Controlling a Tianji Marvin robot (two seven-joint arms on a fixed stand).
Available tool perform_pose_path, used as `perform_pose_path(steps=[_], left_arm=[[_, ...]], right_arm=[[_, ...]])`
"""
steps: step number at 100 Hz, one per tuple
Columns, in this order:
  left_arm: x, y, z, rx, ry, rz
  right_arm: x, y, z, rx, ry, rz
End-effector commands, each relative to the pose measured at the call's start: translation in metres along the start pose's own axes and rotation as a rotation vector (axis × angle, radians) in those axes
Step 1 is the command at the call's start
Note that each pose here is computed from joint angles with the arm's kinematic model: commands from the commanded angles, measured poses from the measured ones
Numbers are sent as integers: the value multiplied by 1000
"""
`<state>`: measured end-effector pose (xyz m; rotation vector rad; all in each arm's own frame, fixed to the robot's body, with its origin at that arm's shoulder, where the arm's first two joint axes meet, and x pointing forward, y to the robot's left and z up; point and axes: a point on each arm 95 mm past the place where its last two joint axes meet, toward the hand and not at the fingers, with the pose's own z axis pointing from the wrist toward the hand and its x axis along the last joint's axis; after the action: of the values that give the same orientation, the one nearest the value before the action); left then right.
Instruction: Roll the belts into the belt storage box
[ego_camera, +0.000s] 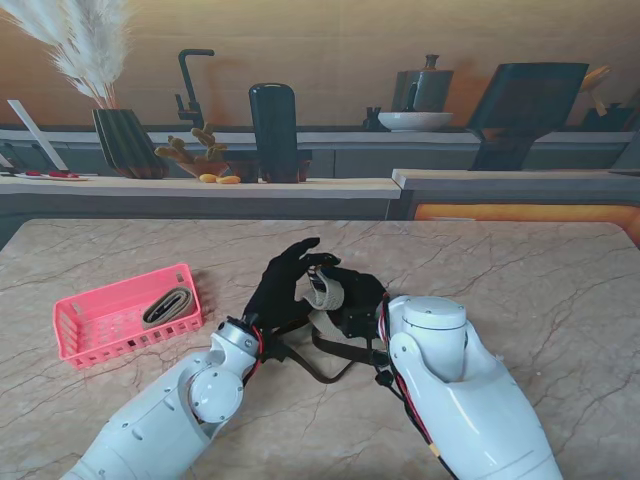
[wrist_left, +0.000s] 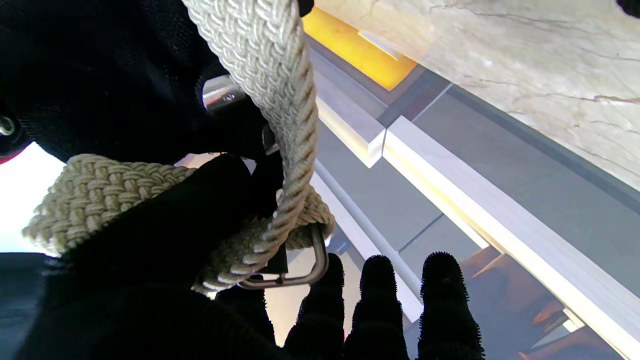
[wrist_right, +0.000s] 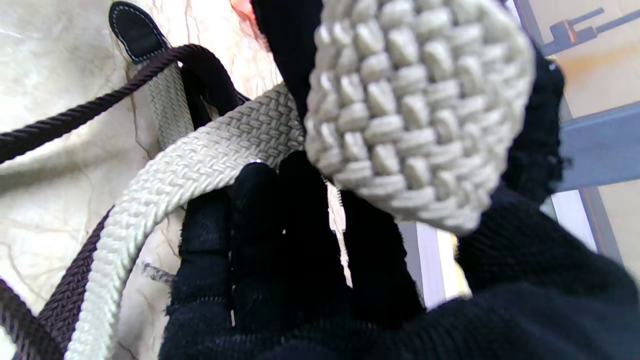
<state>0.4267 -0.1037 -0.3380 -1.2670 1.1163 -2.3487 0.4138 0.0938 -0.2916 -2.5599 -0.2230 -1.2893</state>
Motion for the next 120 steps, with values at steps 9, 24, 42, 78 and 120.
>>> perform_pose_path(steps=[9,24,42,78,120], left_arm=[[7,4,2,-22,26,-51],[9,7,2,-15,17,-95],[12,9,1,-3,-23,-166],[20,3,-4,66,-114,-325],[28,-1,-10,108,-206,-528]], right_arm=[[-1,-6,0,35,-13,-6],[0,-7,-2,66,-18,3],[0,-5,-6,82,-6,5],[-10,15,-4,47,40,-233],[-13,31,-3,-58,106,-397]])
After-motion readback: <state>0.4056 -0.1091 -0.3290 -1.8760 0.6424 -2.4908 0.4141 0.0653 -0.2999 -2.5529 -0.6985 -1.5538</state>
